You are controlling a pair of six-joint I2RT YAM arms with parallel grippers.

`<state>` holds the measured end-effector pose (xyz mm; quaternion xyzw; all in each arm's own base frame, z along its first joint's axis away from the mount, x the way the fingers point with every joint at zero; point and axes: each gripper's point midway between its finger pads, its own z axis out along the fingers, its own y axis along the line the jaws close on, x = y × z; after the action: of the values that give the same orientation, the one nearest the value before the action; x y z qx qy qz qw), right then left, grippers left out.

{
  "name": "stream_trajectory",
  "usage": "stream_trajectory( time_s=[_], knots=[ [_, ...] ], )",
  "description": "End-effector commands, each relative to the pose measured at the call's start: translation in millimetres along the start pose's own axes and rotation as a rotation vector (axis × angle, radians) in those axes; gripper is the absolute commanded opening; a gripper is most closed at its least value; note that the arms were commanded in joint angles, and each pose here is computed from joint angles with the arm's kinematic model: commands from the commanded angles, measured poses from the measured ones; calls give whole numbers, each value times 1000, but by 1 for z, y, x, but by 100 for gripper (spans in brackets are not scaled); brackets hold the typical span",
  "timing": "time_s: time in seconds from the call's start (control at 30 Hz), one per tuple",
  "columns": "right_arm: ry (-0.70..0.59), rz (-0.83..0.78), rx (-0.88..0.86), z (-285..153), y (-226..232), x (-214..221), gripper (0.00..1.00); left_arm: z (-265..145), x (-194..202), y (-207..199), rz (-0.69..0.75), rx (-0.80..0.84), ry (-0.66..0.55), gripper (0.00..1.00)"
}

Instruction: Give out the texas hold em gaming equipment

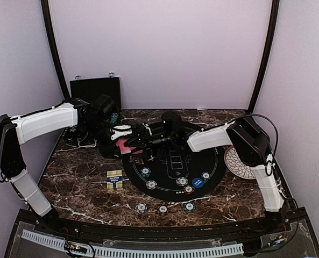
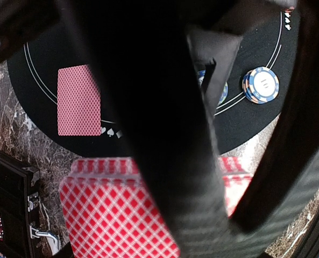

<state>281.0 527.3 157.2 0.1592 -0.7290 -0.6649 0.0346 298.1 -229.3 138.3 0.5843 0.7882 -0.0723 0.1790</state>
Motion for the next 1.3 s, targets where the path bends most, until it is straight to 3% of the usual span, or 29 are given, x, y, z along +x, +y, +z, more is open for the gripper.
stream_trajectory(
  time_s=[0.0, 0.3, 0.5, 0.57, 0.63, 0.7, 0.77, 1.0, 1.27],
  knots=[
    [50, -26, -58, 17, 11, 4, 63, -13, -15, 0, 2, -3, -48, 8],
    [70, -3, -116, 28, 17, -3, 46, -11, -16, 0, 2, 2, -51, 9],
    [77, 25, -157, 27, 16, -1, 28, -9, -14, 0, 1, -2, -47, 14],
    [77, 31, -163, 27, 15, 0, 22, -9, -14, 1, 0, -7, -47, 20],
    [74, 39, -170, 26, 16, 0, 17, -11, -15, 2, -4, -14, -51, 46],
    [70, 50, -174, 24, 15, 1, 14, -13, -17, 3, -4, -24, -67, 85],
    [64, 54, -179, 22, 15, 1, 12, -15, -20, 3, -6, -32, -88, 97],
    [54, 60, -196, 18, 21, 1, 10, -19, -26, -4, 3, 1, -133, 98],
    [45, 67, -238, 13, 27, 3, 8, -17, -23, -11, 6, 23, -143, 89]
  ],
)
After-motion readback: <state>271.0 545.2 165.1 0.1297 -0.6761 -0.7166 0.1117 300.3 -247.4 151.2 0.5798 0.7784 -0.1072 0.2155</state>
